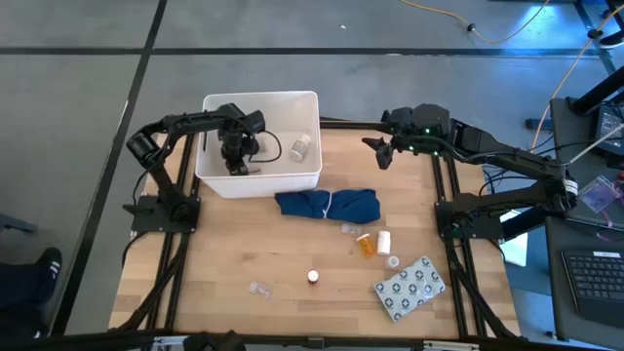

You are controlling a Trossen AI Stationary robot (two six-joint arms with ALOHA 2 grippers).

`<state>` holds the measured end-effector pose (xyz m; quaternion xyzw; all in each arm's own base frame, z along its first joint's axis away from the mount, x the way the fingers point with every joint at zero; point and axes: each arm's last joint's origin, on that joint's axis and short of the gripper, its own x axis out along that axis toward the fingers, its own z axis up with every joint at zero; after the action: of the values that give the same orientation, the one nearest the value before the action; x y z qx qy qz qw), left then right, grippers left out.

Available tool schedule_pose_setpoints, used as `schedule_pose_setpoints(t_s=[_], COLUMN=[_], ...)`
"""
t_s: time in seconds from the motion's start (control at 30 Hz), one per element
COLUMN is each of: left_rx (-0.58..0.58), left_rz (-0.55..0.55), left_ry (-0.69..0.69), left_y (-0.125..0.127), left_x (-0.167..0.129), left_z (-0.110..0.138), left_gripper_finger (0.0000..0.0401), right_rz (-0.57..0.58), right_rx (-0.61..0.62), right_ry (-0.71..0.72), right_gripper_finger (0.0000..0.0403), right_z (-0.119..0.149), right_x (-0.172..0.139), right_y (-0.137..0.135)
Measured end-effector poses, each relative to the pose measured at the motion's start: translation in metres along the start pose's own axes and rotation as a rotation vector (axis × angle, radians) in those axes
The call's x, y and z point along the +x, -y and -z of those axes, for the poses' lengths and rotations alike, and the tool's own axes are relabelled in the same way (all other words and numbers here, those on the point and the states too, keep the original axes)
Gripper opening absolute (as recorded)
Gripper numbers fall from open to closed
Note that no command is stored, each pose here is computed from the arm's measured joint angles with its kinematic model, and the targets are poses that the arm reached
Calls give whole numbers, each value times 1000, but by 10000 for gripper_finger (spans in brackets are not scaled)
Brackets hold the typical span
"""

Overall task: Pick & place medical supplies in basket/bin
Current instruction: Put the bottom white rolled gauze into the white container, then put the white rolled gauze into the white container

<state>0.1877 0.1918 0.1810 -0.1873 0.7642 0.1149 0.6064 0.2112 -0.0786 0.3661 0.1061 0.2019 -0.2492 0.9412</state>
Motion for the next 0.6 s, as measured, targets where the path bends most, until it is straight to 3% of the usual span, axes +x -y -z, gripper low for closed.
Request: schedule_pose_setpoints(t_s=[0.2, 0.4, 0.6], left_rx=[-1, -14, -49], left_rz=[-1, -6, -55], left_ry=[5, -85, -77], left_y=[0, 2, 3], left_x=[0, -4, -37], left_z=[-1, 9, 18], left_gripper_finger=[151, 167, 163], right_rz=[39, 67, 327], right_rx=[69, -21, 83], right_ry=[-49, -118, -113], right_gripper_finger=[251, 251, 251], right_z=[4, 10, 14], right_x=[1, 1, 9], right_y=[7, 11, 19])
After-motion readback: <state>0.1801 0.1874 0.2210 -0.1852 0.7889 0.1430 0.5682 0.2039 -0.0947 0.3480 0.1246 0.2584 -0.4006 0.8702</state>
